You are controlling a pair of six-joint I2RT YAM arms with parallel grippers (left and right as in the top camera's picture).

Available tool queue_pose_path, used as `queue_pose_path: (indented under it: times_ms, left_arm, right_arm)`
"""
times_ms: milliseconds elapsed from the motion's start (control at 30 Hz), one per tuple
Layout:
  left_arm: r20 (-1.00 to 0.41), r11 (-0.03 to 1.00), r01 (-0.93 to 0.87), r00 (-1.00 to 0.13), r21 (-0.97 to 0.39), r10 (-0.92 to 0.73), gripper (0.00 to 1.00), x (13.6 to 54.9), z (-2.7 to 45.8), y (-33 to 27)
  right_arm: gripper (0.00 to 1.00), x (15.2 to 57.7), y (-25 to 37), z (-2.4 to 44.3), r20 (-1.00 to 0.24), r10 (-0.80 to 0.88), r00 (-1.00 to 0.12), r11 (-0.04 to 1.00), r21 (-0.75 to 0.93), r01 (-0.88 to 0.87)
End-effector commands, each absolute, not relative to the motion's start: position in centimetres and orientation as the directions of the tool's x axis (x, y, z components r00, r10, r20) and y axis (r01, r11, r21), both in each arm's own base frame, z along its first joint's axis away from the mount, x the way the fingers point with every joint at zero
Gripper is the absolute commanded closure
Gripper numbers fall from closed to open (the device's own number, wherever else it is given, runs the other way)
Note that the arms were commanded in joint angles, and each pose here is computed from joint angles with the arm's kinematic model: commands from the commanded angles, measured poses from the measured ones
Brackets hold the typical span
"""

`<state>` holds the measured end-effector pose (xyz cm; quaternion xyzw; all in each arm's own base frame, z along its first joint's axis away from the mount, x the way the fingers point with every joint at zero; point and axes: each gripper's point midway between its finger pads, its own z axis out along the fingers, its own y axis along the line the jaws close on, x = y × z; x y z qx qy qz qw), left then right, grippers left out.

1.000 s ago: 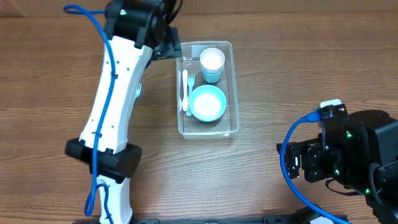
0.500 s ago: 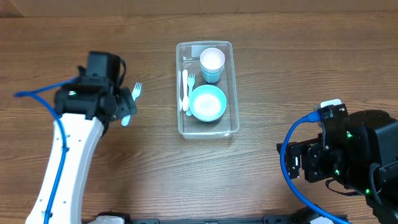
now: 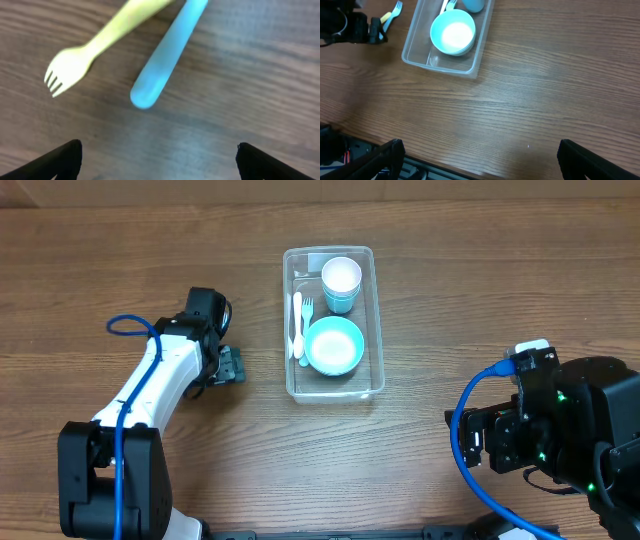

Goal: Pack container
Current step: 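Move the left gripper back and grasp the light-blue spoon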

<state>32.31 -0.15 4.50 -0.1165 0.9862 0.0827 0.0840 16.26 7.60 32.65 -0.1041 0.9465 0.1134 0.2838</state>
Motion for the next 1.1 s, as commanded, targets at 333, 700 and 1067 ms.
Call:
queue_pose_path:
  times_ms: [333,700,1067]
  left_arm:
    - [-0.241,0.984,-0.171,-0.958,0.043,-0.156,0.09,35.7,1.1,-1.0]
    - [-0.172,0.981,-0.153,-0.970,-0.121,-0.172,0.28,35.9,-1.8,-1.0]
    - [-0.169,0.985,-0.168,-0.970,-0.042,-0.173,0.69,35.6,-1.9,0.3]
  right_arm:
    - [0.00,16.2,7.7,33.1,-0.578,-0.132,-0.805,0.950,0.159,-0.270]
    - [0.00,16.2,7.7,33.1,-0.578,-0.132,-0.805,0.950,0.159,-0.270]
    - [0.00,16.2,7.7,33.1,-0.578,-0.132,-0.805,0.950,0.159,-0.270]
